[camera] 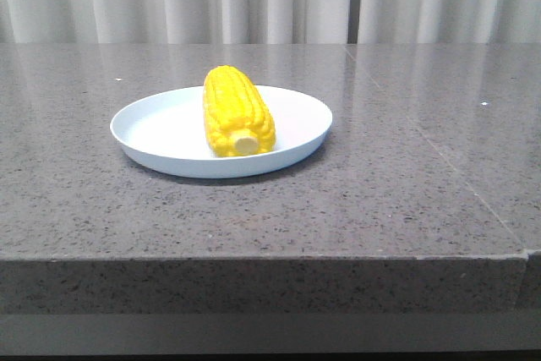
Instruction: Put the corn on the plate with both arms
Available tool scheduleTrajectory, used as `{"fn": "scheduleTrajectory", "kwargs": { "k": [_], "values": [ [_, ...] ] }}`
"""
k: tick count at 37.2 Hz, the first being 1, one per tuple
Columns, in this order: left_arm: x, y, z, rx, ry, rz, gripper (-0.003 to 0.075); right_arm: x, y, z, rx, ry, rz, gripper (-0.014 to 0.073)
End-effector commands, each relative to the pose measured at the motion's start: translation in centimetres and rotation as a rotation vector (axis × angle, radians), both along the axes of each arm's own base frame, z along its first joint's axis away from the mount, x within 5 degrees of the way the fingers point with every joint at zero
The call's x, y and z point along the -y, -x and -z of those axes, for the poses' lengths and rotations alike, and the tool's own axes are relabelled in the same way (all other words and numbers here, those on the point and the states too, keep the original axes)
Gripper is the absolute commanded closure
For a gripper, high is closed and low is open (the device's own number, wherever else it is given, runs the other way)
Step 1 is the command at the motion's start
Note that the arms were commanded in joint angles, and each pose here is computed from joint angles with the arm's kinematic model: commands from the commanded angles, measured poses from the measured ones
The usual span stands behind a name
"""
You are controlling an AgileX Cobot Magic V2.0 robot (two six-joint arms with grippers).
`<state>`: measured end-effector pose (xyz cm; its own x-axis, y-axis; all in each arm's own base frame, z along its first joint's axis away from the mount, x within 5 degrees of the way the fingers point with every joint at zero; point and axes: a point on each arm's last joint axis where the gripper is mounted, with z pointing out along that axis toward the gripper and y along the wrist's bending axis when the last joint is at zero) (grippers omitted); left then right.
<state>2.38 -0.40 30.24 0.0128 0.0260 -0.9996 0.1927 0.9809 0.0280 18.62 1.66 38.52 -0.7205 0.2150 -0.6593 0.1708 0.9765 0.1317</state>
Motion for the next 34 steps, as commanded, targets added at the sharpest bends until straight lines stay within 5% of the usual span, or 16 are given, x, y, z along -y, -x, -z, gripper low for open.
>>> {"fn": "scheduleTrajectory", "kwargs": {
  "k": [1, 18, 34],
  "values": [
    [0.0, 0.1, -1.3, 0.080, 0.022, -0.001, 0.0741, 0.4, 2.8, -0.6, 0.191, 0.007, -0.034, 0.0659],
    [0.0, 0.1, -1.3, 0.080, 0.022, -0.001, 0.0741, 2.4, 14.2, 6.4, 0.721, 0.123, -0.069, 0.0659],
    [0.0, 0.1, -1.3, 0.080, 0.022, -0.001, 0.0741, 2.7, 16.9, 8.0, 0.860, 0.111, -0.062, 0.0659]
  ]
}}
